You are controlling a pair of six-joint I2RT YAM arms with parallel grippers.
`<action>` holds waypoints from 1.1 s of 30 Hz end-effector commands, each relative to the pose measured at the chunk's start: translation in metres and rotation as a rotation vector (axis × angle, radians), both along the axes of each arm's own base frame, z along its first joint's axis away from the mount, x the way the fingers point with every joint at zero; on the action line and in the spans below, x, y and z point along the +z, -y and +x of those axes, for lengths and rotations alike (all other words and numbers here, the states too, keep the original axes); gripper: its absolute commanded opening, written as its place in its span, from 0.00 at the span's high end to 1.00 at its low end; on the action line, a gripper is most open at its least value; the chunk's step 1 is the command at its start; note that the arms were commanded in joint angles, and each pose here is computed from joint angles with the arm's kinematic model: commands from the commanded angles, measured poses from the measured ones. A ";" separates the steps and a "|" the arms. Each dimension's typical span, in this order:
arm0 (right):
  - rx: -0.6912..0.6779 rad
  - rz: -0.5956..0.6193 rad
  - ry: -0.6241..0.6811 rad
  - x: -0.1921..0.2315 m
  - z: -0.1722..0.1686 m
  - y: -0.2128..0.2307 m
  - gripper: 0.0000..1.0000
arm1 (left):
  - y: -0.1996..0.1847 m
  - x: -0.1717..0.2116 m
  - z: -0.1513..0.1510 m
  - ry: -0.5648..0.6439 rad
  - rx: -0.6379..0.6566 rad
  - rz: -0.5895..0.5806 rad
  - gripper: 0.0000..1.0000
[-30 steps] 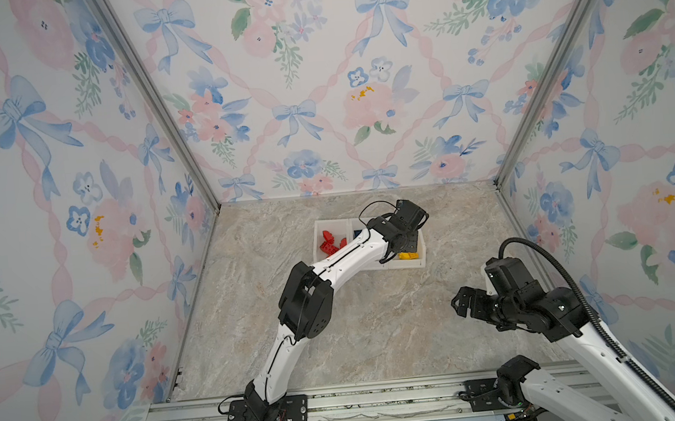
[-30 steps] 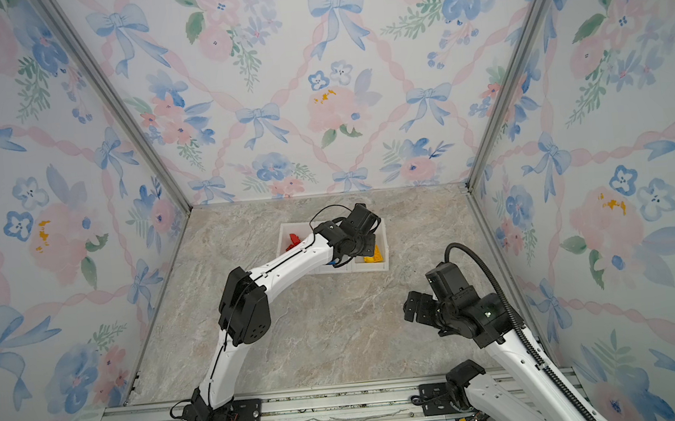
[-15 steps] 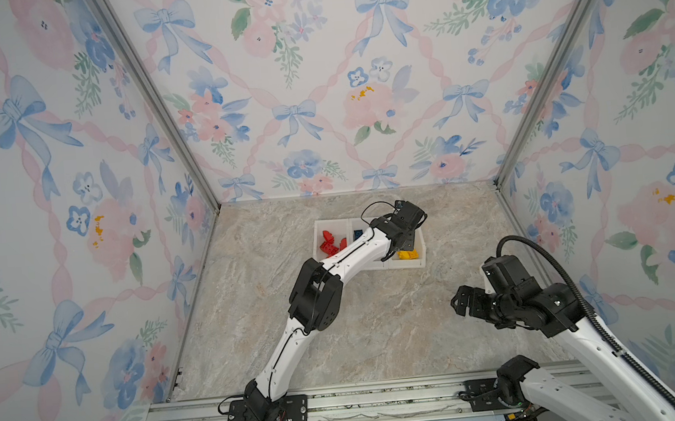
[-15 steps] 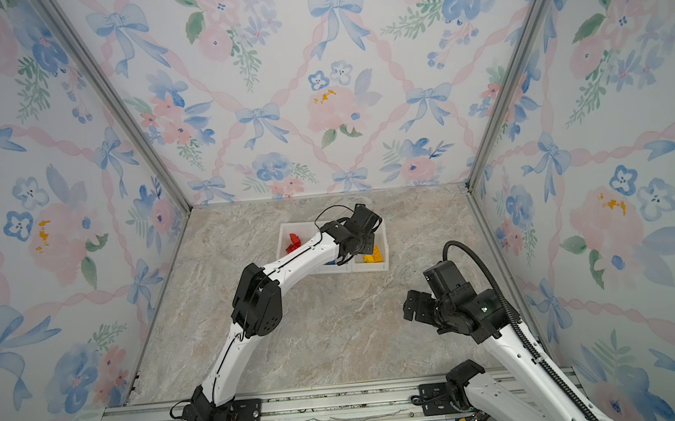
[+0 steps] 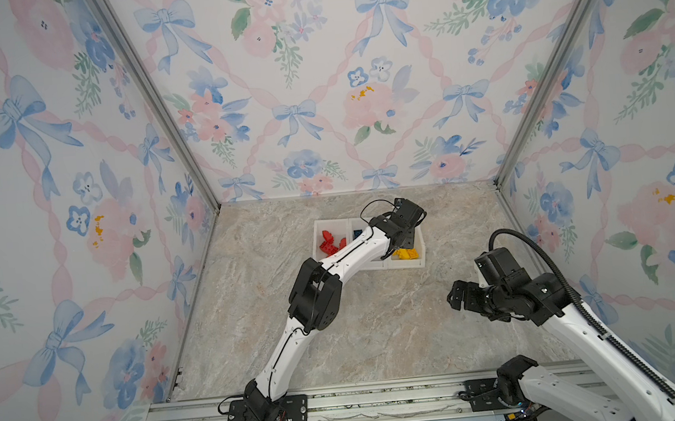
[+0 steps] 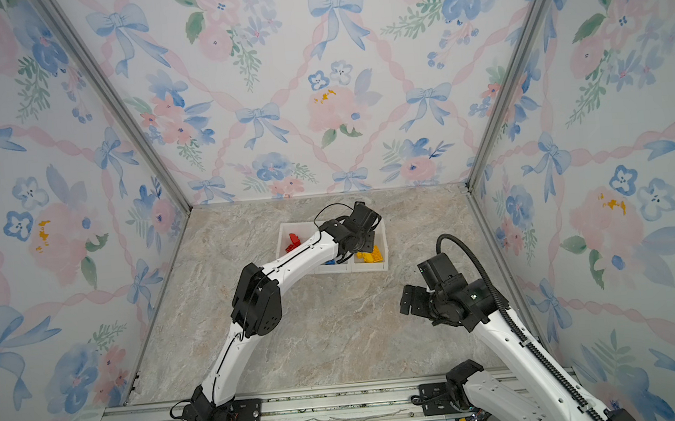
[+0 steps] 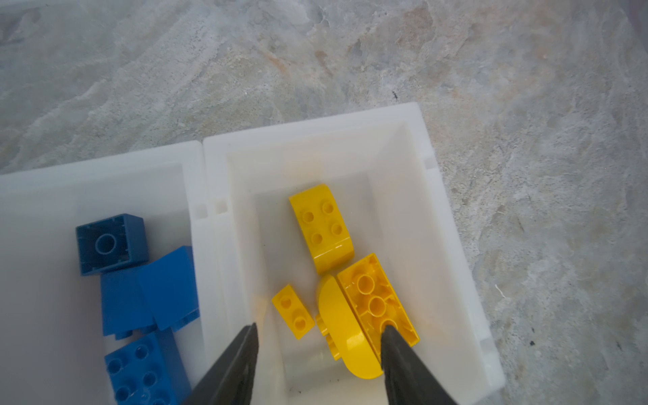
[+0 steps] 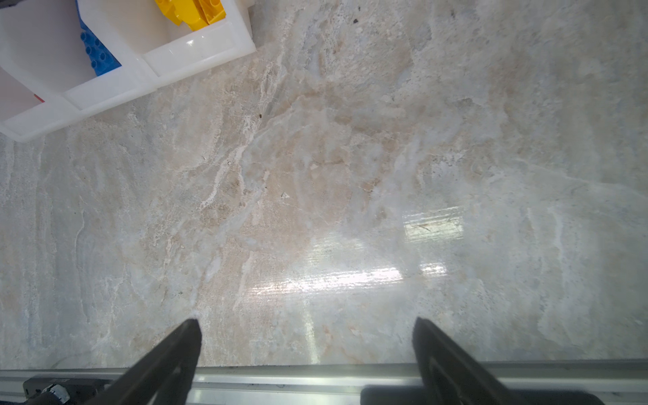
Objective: Sort the legos into containers by color
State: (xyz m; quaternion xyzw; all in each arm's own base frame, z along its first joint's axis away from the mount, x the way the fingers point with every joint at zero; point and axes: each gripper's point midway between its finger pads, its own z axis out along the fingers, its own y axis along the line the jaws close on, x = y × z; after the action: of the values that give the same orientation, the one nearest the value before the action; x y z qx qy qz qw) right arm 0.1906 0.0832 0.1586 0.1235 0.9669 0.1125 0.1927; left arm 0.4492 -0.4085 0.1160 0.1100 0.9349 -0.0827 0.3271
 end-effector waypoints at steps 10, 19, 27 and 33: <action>0.064 -0.009 0.098 0.019 0.058 -0.002 0.03 | -0.029 0.106 -0.012 0.180 0.013 -0.011 0.29; 0.067 -0.021 0.170 0.028 0.112 0.004 0.03 | -0.096 0.117 -0.032 0.259 0.053 -0.015 0.21; 0.061 -0.061 0.250 0.024 0.146 0.011 0.03 | -0.186 0.112 -0.052 0.350 0.130 -0.040 0.11; 0.040 -0.128 0.317 0.018 0.167 0.026 0.03 | -0.264 0.093 -0.061 0.412 0.224 -0.009 0.06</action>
State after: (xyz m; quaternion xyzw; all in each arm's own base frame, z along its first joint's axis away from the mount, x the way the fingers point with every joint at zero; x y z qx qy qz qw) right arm 0.3412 0.0690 0.1769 0.0771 0.9405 0.0980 0.3160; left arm 0.3842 -0.1669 0.2045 0.0244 0.8741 -0.0331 0.4839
